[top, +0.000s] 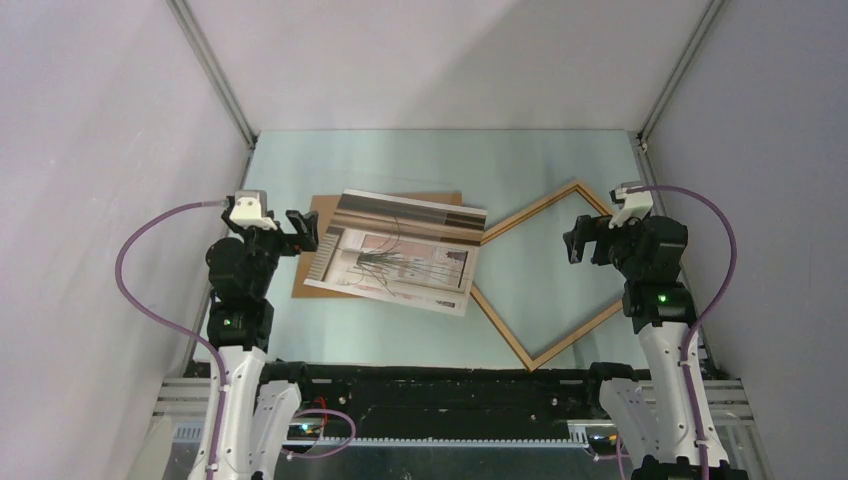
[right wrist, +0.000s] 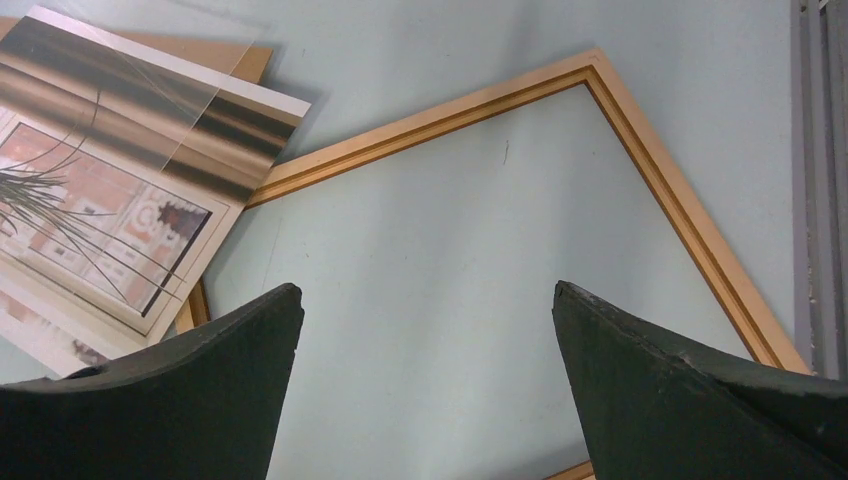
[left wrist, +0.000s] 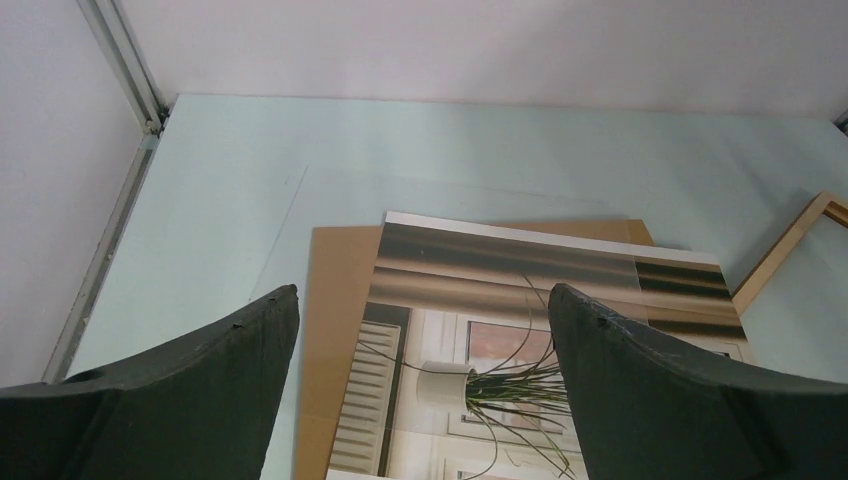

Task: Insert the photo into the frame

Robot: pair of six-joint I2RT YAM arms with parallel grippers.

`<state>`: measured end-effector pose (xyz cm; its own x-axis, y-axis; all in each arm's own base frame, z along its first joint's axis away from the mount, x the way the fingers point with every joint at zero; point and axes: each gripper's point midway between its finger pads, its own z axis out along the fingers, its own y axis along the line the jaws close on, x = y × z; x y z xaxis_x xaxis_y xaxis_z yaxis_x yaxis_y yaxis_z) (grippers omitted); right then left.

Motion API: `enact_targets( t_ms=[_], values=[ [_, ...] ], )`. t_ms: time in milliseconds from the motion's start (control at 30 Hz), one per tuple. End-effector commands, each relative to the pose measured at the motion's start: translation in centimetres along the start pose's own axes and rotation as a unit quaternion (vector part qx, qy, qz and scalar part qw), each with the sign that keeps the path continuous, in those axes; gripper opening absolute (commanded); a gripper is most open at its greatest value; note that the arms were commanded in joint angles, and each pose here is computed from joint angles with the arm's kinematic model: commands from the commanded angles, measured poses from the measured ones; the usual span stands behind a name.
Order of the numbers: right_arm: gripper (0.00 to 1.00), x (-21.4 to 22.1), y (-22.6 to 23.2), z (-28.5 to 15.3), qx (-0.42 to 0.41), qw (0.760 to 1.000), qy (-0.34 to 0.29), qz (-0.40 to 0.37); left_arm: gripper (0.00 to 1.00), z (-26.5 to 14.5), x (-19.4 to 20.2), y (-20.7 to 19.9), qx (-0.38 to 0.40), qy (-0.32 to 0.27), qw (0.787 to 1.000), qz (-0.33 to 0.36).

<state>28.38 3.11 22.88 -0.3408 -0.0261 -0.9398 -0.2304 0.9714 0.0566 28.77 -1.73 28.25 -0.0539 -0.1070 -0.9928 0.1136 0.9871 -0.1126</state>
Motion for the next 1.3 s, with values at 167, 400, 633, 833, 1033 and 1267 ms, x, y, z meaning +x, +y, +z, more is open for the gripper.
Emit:
enact_targets(
  t_ms=[167, 400, 633, 833, 1033, 1267],
  values=[
    [1.0, -0.9, 0.3, 0.0, -0.011, 1.0, -0.014, -0.012, 0.98, 0.0, -0.3, 0.0, 0.0, -0.01, 1.0, 0.004],
    [1.0, -0.7, 0.5, 0.2, -0.016, 1.0, -0.01, -0.011, 0.98, -0.2, -0.4, 0.3, -0.007, -0.012, 1.0, 0.005],
    [1.0, -1.3, 0.9, -0.2, -0.021, 0.999, -0.022, -0.013, 0.98, -0.5, -0.8, 0.9, -0.026, -0.007, 0.999, 0.018],
    [1.0, -1.6, 2.4, 0.6, -0.046, 0.999, -0.006, -0.024, 0.98, -0.3, -0.8, 1.0, -0.024, 0.01, 0.999, 0.033],
    [1.0, -1.3, 6.2, 3.1, -0.091, 0.994, 0.017, -0.052, 0.98, 0.5, 0.9, 0.0, 0.022, 0.038, 0.997, 0.062],
    [1.0, 1.2, 11.9, 7.5, -0.178, 0.982, 0.057, -0.032, 0.98, 1.0, 4.8, -1.3, 0.092, 0.081, 0.987, 0.108]
  ],
)
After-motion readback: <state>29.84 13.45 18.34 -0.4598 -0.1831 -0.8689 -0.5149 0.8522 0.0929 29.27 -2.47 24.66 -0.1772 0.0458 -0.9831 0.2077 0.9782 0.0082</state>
